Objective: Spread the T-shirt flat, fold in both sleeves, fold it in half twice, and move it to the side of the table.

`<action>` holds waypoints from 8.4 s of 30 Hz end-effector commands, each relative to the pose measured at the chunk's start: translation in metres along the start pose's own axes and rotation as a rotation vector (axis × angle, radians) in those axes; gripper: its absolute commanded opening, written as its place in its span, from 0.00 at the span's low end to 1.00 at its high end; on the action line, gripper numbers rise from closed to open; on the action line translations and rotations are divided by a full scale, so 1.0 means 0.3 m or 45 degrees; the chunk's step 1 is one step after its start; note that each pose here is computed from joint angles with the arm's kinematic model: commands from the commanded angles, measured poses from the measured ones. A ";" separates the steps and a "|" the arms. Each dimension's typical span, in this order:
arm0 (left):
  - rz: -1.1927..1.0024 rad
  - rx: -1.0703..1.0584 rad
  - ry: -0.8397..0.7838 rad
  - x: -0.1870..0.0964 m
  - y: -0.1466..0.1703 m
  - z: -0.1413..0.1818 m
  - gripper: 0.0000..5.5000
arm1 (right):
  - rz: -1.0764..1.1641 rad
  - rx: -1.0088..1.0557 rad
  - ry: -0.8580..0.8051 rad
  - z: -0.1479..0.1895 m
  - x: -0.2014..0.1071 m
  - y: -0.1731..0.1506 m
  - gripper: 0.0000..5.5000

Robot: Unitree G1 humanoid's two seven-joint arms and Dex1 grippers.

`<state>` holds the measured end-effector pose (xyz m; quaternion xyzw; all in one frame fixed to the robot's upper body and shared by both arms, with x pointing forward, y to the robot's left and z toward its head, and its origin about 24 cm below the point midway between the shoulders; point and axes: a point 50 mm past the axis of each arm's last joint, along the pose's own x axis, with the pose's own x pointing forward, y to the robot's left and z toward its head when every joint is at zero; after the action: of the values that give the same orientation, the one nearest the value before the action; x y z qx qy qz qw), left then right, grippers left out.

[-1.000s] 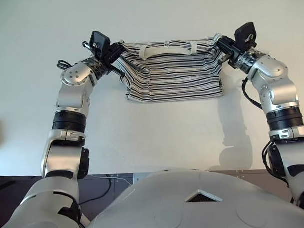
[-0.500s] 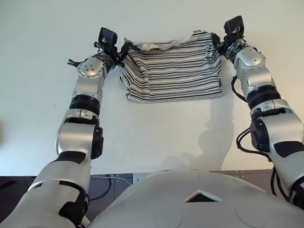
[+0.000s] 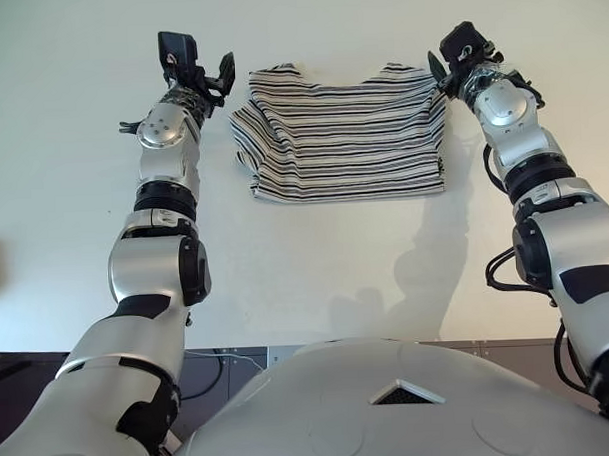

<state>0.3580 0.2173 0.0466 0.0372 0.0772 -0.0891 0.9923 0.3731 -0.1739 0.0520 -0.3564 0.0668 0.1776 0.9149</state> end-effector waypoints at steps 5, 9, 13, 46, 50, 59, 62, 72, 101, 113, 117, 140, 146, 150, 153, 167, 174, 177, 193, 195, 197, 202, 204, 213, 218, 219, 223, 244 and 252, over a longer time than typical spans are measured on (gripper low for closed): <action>0.150 -0.207 -0.099 -0.061 0.039 0.008 0.62 | 0.449 -0.615 0.139 -0.116 -0.064 0.039 0.46; 0.236 -0.268 -0.126 -0.139 0.054 0.000 0.62 | 0.962 -0.777 0.106 -0.222 -0.211 0.048 0.46; 0.327 -0.325 -0.137 -0.209 0.054 -0.014 0.62 | 1.523 -0.799 -0.146 -0.156 -0.477 0.069 0.46; 0.289 -0.314 -0.098 -0.204 -0.017 0.002 0.62 | 0.740 0.637 -0.157 0.123 -0.112 0.163 0.46; 0.277 -0.321 -0.118 -0.182 -0.019 0.006 0.62 | 0.954 0.603 -0.209 0.150 -0.097 0.268 0.46; 0.249 -0.318 -0.124 -0.155 -0.010 0.017 0.62 | 0.826 0.535 0.167 -0.010 -0.060 0.361 0.46; 0.244 -0.315 -0.125 -0.154 -0.008 0.019 0.62 | 0.716 0.544 0.240 -0.038 -0.048 0.349 0.46; 0.271 -0.328 -0.094 -0.209 -0.006 -0.021 0.62 | 0.501 0.404 0.376 -0.231 -0.207 0.084 0.46; 0.083 -0.097 0.164 -0.425 -0.018 -0.154 0.62 | 0.908 0.384 0.186 -0.034 -0.487 0.333 0.46; -0.299 0.654 0.061 -0.540 -0.016 -0.018 0.62 | 0.736 0.277 -0.391 0.212 -0.586 0.246 0.46; -0.930 1.239 0.199 -0.666 -0.038 -0.067 0.62 | 0.947 -0.482 -0.350 0.088 -0.703 0.290 0.46; -1.539 1.614 0.041 -0.676 -0.059 -0.206 0.81 | 1.057 -0.749 -0.576 0.067 -0.663 0.460 0.46; -1.534 1.572 0.063 -0.697 -0.034 -0.206 0.81 | 0.981 -0.774 -0.517 0.049 -0.652 0.463 0.46; -1.606 1.578 0.209 -0.758 0.040 -0.194 0.81 | 0.948 -0.767 -0.508 0.049 -0.653 0.477 0.46; -1.565 1.661 0.237 -0.720 0.088 -0.176 0.81 | 0.937 -0.756 -0.508 0.052 -0.658 0.493 0.46; -1.730 1.536 0.015 -0.719 -0.072 -0.261 0.76 | 0.937 -0.795 -0.572 0.058 -0.611 0.472 0.46; -1.707 1.540 -0.054 -0.707 -0.071 -0.280 0.54 | 0.963 -0.813 -0.606 0.046 -0.615 0.452 0.24; -1.692 1.523 -0.116 -0.744 -0.084 -0.292 0.45 | 0.968 -0.798 -0.613 0.040 -0.625 0.442 0.15; -1.603 1.495 -0.198 -0.753 -0.083 -0.283 0.06 | 0.942 -0.564 -0.585 0.058 -0.628 0.413 0.02; -1.519 1.432 -0.182 -0.724 -0.076 -0.257 0.04 | 0.940 -0.488 -0.559 0.057 -0.632 0.394 0.02; -1.411 1.292 -0.151 -0.685 -0.082 -0.209 0.02 | 0.961 -0.361 -0.519 0.061 -0.642 0.363 0.02; -1.486 1.000 -0.052 -0.751 -0.129 -0.125 0.02 | 1.221 0.033 -0.471 0.103 -0.738 0.324 0.02; -1.446 0.796 0.069 -0.767 -0.127 -0.097 0.02 | 1.239 0.214 -0.457 0.131 -0.760 0.307 0.02; -0.899 0.369 -0.024 -0.399 -0.103 0.090 0.02 | 0.727 0.672 -0.270 0.148 -0.407 0.072 0.02; -0.812 0.488 0.144 -0.232 -0.120 -0.057 0.02 | 0.710 0.674 -0.109 0.084 -0.210 0.153 0.02; -0.806 0.490 0.155 -0.223 -0.125 -0.079 0.02 | 0.712 0.684 -0.096 0.078 -0.185 0.168 0.02; -0.747 0.471 0.101 -0.185 -0.135 -0.089 0.02 | 0.629 0.668 -0.082 0.063 -0.113 0.193 0.02; -0.184 0.111 0.138 -0.134 -0.090 -0.177 0.33 | 0.225 0.831 -0.294 0.109 -0.003 0.083 0.42; 0.113 -0.414 0.006 -0.115 -0.099 -0.156 0.33 | 0.855 0.748 -0.269 0.074 -0.089 0.286 0.42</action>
<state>0.3109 0.2028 0.0048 -0.0913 0.0890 -0.0477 0.9907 0.3218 -0.1049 0.0350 0.0019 0.0844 0.4572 0.8853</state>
